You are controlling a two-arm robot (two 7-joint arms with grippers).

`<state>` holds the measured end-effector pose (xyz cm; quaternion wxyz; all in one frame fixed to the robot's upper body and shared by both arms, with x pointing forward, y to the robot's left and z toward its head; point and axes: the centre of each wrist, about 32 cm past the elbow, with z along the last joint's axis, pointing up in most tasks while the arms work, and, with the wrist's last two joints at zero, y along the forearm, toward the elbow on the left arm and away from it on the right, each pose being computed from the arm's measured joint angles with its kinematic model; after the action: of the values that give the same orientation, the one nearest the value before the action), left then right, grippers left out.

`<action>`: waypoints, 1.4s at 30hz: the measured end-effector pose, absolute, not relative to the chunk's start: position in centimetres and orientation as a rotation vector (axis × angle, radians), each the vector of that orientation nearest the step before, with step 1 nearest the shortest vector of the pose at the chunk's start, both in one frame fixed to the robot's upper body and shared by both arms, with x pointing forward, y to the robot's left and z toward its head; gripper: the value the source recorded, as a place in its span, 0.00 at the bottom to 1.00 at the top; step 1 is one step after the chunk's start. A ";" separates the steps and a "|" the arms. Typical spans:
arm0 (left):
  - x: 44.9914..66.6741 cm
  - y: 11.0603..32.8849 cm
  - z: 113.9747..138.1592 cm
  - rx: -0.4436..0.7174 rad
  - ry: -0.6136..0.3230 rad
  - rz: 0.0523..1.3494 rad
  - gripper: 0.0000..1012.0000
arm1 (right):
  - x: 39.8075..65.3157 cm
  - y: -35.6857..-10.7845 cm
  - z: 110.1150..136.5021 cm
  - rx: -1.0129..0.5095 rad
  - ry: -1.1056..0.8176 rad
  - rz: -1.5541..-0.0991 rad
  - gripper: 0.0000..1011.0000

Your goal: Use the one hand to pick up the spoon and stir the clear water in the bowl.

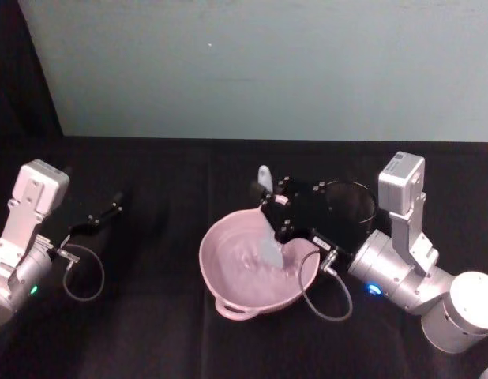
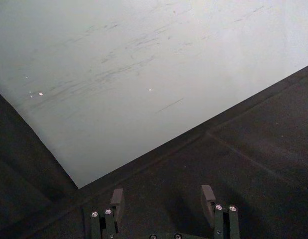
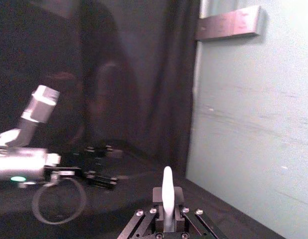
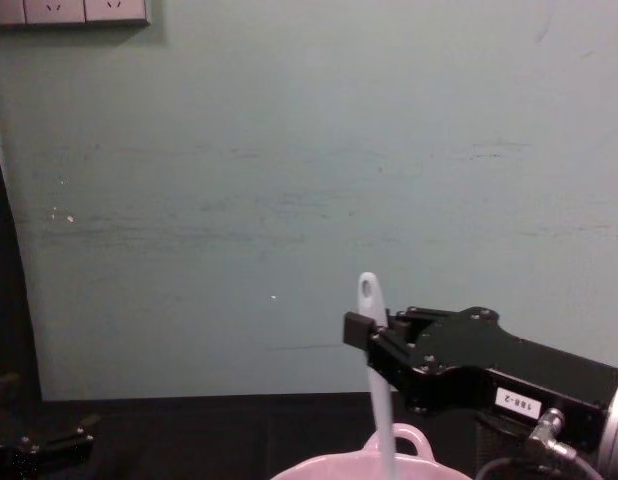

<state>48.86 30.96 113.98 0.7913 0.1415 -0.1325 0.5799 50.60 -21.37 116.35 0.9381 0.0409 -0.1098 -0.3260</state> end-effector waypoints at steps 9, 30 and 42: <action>48.9 31.0 114.0 0.304 -0.285 1.248 0.99 | 50.8 -19.9 116.4 0.104 -0.198 -0.559 0.11; 48.9 31.0 114.0 0.304 -0.285 1.248 0.99 | 54.2 -19.0 115.7 0.073 -0.290 -0.732 0.11; 48.9 31.0 114.0 0.304 -0.285 1.248 0.99 | 51.8 -21.8 116.3 0.087 -0.285 -0.737 0.11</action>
<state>48.86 30.97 113.98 0.7913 0.1415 -0.1325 0.5799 51.82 -21.83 116.33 0.9220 0.0426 -0.1389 -0.3588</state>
